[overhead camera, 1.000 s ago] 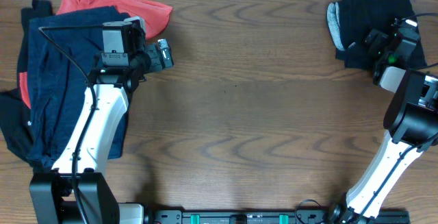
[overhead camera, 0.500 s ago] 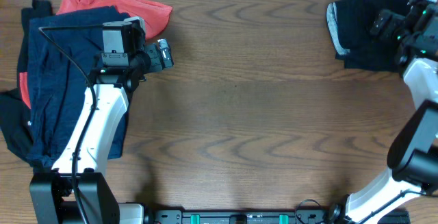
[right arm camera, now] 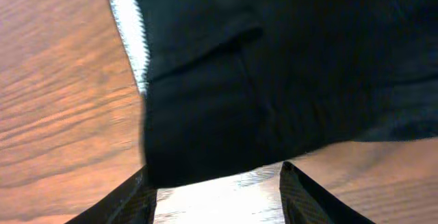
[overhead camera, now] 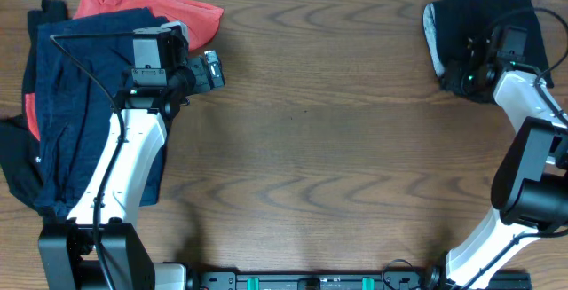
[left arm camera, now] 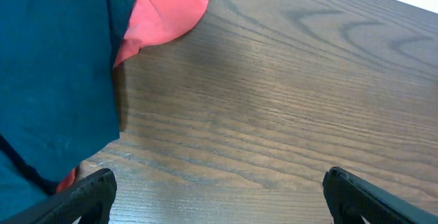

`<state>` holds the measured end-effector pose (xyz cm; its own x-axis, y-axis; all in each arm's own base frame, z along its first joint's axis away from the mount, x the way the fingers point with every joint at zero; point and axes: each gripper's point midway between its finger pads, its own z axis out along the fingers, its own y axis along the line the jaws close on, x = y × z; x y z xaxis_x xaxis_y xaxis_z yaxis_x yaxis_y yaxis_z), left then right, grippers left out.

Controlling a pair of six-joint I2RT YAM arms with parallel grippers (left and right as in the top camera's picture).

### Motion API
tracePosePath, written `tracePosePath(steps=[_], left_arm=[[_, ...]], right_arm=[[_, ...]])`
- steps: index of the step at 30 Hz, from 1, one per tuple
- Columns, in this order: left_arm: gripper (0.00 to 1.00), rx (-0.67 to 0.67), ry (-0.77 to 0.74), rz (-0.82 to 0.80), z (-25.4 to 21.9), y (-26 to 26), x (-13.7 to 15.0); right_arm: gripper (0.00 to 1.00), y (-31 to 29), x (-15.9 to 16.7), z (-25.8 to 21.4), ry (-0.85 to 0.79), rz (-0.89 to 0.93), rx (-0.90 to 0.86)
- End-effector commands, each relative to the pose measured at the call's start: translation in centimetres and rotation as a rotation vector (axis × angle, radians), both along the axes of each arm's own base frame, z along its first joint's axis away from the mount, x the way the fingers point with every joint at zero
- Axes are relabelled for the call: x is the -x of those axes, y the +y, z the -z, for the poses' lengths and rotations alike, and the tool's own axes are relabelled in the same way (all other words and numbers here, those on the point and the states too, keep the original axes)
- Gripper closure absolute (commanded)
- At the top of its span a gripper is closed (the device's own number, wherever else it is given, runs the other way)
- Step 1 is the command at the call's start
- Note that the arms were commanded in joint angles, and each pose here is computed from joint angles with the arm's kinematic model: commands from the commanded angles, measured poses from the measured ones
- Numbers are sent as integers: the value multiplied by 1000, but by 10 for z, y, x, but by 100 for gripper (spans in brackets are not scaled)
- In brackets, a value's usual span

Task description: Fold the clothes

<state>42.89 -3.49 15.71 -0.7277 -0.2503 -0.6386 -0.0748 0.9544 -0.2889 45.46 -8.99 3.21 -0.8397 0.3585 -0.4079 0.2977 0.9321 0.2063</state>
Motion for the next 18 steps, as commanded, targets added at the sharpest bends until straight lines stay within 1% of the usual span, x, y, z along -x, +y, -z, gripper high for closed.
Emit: tracePosePath(steps=[1,8,13,18], left_arm=[[2,-14,0,3,2,2,-2],[2,-14,1,3,2,2,-1],[2,-14,0,3,2,2,-2],[2,-14,0,4,1,2,-2]], right_arm=[[46,-10,1,7,1,49,24],[45,-24,-12,31,-17,76,82],[45,-36,-11,64,19,106,127],[44,-52,-10,79,20,160,126]])
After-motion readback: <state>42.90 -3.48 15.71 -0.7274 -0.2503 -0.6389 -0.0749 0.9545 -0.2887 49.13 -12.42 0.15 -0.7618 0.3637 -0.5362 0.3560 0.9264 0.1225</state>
